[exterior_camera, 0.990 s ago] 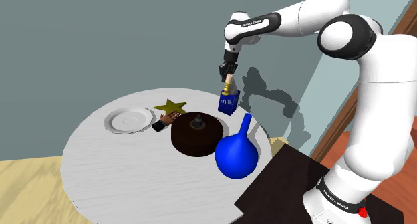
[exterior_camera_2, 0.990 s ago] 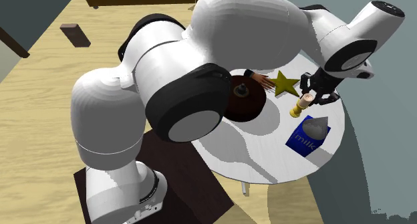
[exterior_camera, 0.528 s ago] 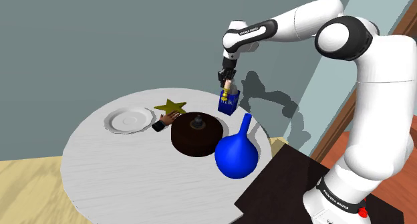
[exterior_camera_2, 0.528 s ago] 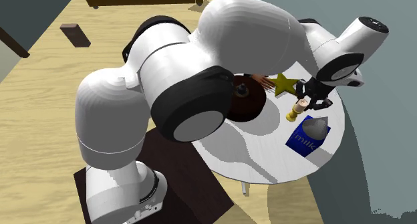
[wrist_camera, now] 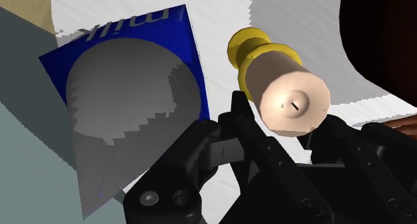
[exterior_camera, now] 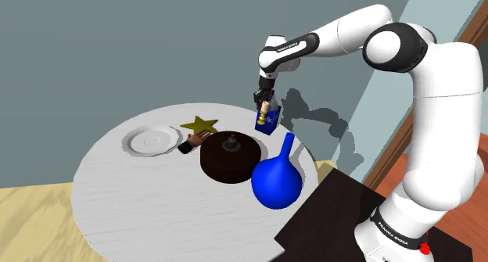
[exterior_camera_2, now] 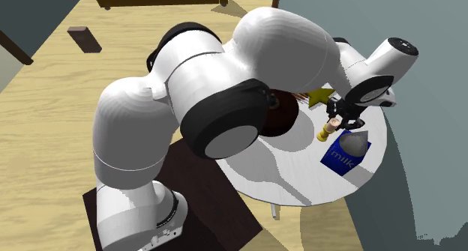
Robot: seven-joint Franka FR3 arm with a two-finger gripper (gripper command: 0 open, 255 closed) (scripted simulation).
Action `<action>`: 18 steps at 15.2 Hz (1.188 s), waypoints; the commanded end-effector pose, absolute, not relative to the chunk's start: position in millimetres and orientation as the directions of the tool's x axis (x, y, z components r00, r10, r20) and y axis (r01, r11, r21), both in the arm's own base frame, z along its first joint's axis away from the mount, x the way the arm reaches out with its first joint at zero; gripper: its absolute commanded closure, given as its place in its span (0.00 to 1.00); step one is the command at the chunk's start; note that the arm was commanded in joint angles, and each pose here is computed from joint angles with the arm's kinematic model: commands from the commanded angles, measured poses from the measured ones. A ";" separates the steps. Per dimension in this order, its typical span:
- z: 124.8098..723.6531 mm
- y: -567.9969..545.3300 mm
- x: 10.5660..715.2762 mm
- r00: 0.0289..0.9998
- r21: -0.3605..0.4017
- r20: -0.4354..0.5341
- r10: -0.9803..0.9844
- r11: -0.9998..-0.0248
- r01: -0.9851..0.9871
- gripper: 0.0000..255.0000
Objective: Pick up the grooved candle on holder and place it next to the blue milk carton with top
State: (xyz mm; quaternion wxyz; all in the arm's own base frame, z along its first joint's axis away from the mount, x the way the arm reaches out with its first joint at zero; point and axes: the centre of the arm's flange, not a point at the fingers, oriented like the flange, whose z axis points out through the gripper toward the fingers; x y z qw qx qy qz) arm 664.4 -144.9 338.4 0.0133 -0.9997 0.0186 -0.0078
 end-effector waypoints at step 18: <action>258.3 -145.7 664.1 0.999 -0.027 0.016 -0.037 -0.999 -0.037 1.00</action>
